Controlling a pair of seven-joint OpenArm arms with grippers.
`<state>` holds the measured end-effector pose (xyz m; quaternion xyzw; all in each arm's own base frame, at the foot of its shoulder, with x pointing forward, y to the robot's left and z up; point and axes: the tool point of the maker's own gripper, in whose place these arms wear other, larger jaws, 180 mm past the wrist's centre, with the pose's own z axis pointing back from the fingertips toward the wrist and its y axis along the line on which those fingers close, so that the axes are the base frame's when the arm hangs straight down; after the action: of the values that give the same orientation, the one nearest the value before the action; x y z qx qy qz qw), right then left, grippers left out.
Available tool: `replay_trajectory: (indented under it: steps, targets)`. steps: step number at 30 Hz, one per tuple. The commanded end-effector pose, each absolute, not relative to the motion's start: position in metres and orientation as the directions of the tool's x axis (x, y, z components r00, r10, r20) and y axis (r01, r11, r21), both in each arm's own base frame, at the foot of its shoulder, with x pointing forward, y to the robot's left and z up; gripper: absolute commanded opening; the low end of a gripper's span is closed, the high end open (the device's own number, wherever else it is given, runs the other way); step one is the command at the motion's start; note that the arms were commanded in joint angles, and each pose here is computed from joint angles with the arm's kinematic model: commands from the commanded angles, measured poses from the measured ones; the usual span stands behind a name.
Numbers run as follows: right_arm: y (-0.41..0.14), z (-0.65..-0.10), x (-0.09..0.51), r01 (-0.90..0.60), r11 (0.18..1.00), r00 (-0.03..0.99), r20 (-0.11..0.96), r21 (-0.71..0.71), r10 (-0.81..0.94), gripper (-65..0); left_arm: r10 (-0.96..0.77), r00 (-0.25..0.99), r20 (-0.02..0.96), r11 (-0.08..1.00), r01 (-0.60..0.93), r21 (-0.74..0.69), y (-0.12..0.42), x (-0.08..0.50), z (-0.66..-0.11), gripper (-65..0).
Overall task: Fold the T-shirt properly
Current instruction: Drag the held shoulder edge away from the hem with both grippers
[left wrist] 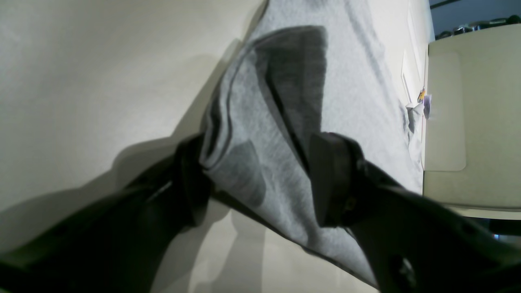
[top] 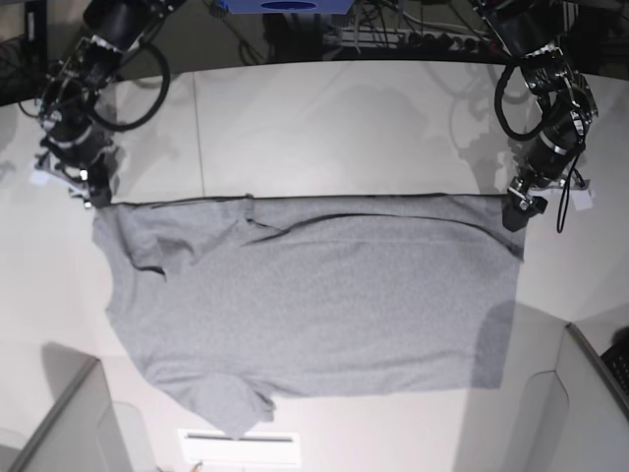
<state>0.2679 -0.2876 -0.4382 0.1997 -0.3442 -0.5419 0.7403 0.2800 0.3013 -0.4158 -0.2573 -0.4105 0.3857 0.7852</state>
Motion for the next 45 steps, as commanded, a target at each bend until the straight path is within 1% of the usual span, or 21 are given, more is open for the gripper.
replay_trajectory:
  steps: [1, 3, 5, 11, 17, 19, 21, 23, 24, 25, 26, 27, 28, 29, 30, 31, 33, 35, 38, 42, 45]
  targets:
    - [-0.291, -0.437, 0.274, 0.673, 0.361, 0.195, 0.316, 0.645, -0.929, -40.5, 0.806, 0.367, 0.465, 0.587, -0.39, -0.709, 0.307, 0.282, -0.411, -29.1]
    - [-0.293, -0.435, 0.282, 0.676, 0.39, 0.21, 0.345, 0.625, -0.915, -40.2, 0.804, 0.368, 0.466, 0.589, -0.388, -0.709, 0.306, 0.282, -0.41, -29.1]
    - [-0.291, -0.435, 0.286, 0.678, 0.403, 0.225, 0.349, 0.615, -0.91, -40.2, 0.805, 0.366, 0.467, 0.588, -0.389, -0.709, 0.307, 0.282, -0.41, -29.3]
    - [-0.29, -0.428, 0.297, 0.66, 0.407, 0.226, 0.349, 0.631, -0.909, -40.1, 0.804, 0.368, 0.467, 0.589, -0.388, -0.708, 0.306, 0.282, -0.41, -29.3]
    - [-0.277, -0.433, 0.305, 0.655, 0.395, 0.268, 0.29, 0.644, -0.919, -40.1, 0.804, 0.37, 0.466, 0.589, -0.389, -0.708, 0.306, 0.282, -0.411, -29.3]
    - [-0.277, -0.432, 0.306, 0.647, 0.403, 0.272, 0.299, 0.647, -0.915, -40.1, 0.804, 0.37, 0.466, 0.589, -0.389, -0.708, 0.306, 0.282, -0.411, -29.3]
    - [-0.275, -0.428, 0.311, 0.619, 0.43, 0.289, 0.319, 0.657, -0.903, -40.4, 0.805, 0.37, 0.464, 0.588, -0.39, -0.709, 0.306, 0.281, -0.411, -29.3]
    - [-0.274, -0.43, 0.311, 0.618, 0.43, 0.293, 0.315, 0.658, -0.903, -40.7, 0.805, 0.37, 0.464, 0.588, -0.39, -0.709, 0.306, 0.281, -0.411, -29.9]
    - [-0.273, -0.433, 0.31, 0.623, 0.426, 0.293, 0.31, 0.656, -0.905, -40.8, 0.805, 0.37, 0.464, 0.588, -0.39, -0.709, 0.306, 0.281, -0.411, -32.4]
    - [-0.273, -0.434, 0.31, 0.625, 0.424, 0.293, 0.307, 0.655, -0.906, -40.8, 0.805, 0.37, 0.463, 0.587, -0.391, -0.709, 0.306, 0.281, -0.412, -36.2]
    - [-0.275, -0.435, 0.309, 0.626, 0.427, 0.294, 0.309, 0.652, -0.904, -41.7, 0.806, 0.37, 0.461, 0.586, -0.392, -0.71, 0.306, 0.281, -0.412, -42.1]
    - [-0.278, -0.434, 0.309, 0.626, 0.431, 0.296, 0.314, 0.65, -0.902, -44.3, 0.807, 0.371, 0.46, 0.585, -0.393, -0.71, 0.306, 0.281, -0.413, -48.1]
    - [-0.278, -0.435, 0.309, 0.626, 0.433, 0.297, 0.315, 0.649, -0.902, -48.9, 0.807, 0.371, 0.46, 0.585, -0.393, -0.71, 0.306, 0.281, -0.413, -55.1]
    - [-0.278, -0.436, 0.308, 0.628, 0.431, 0.298, 0.311, 0.648, -0.903, -55.8, 0.807, 0.371, 0.46, 0.585, -0.393, -0.71, 0.306, 0.281, -0.413, -62.9]
    - [-0.28, -0.435, 0.309, 0.627, 0.432, 0.297, 0.314, 0.648, -0.902, -63.5, 0.807, 0.371, 0.46, 0.585, -0.393, -0.71, 0.306, 0.281, -0.413, -65.0]
    - [-0.28, -0.435, 0.309, 0.626, 0.433, 0.298, 0.315, 0.648, -0.901, -65.0, 0.806, 0.373, 0.459, 0.586, -0.392, -0.71, 0.305, 0.281, -0.413, -65.0]
    - [-0.281, -0.434, 0.31, 0.625, 0.436, 0.297, 0.319, 0.647, -0.9, -65.0, 0.802, 0.379, 0.461, 0.59, -0.388, -0.707, 0.305, 0.282, -0.412, -65.0]
    - [-0.282, -0.43, 0.313, 0.619, 0.44, 0.298, 0.323, 0.651, -0.898, -65.0, 0.78, 0.406, 0.476, 0.614, -0.353, -0.705, 0.294, 0.289, -0.406, -65.0]
    - [-0.287, -0.418, 0.316, 0.601, 0.461, 0.313, 0.338, 0.653, -0.887, -65.0, 0.725, 0.418, 0.548, 0.677, -0.28, -0.681, 0.287, 0.299, -0.38, -65.0]
    - [-0.284, -0.385, 0.326, 0.544, 0.507, 0.344, 0.374, 0.668, -0.861, -65.0, 0.687, 0.382, 0.618, 0.718, -0.226, -0.658, 0.291, 0.306, -0.348, -65.0]
    - [-0.281, -0.361, 0.34, 0.498, 0.53, 0.354, 0.397, 0.686, -0.847, -65.0, 0.7, 0.338, 0.629, 0.711, -0.242, -0.661, 0.297, 0.313, -0.329, -65.0]
